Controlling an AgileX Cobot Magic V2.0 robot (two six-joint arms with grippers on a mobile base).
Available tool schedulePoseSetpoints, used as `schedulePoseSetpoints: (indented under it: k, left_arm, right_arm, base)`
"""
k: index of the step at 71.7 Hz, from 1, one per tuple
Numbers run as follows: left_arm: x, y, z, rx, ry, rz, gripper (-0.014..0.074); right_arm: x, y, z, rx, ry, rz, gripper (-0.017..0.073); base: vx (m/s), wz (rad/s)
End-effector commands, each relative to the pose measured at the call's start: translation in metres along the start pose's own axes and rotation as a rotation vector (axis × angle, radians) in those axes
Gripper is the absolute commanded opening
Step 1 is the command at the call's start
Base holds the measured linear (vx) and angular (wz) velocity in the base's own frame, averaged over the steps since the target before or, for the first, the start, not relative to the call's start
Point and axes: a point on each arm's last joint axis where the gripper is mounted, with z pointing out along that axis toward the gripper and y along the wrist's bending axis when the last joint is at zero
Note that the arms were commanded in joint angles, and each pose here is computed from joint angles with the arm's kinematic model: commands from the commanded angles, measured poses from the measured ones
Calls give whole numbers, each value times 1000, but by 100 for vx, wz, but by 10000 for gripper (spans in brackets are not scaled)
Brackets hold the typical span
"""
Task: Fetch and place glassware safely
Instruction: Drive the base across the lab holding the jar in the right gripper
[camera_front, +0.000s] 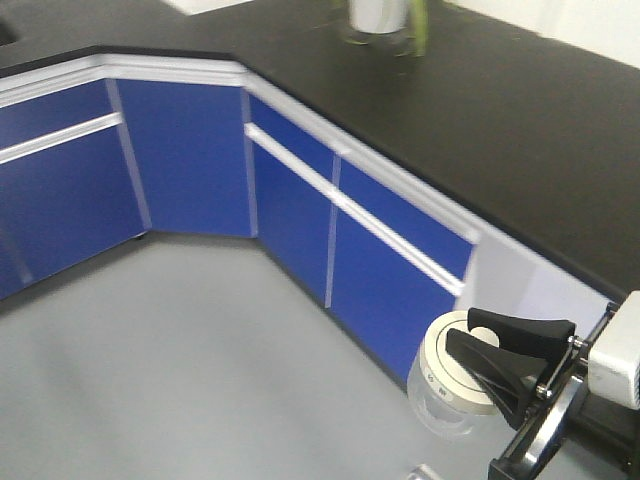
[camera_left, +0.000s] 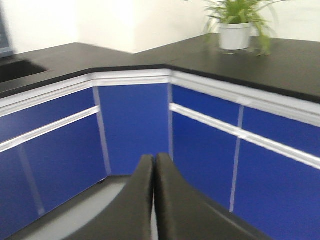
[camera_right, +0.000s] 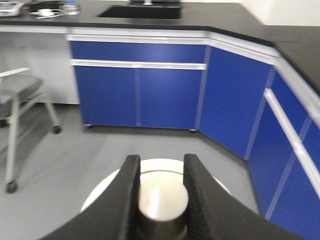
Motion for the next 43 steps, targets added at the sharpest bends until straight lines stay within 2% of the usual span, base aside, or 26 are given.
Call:
schedulePoseSetpoints:
  k: [1,43]
  left_arm:
    - [-15,0,-1,7,-91,-9,-7]
    - [-15,0,-1,7,-91,-9,-7]
  right_arm:
    - [-16,2,0,-34,-78,4,-3]
    - [-16,2,0,-33,-78,4,-3]
  base:
    - [34,-75]
    - [27,-79]
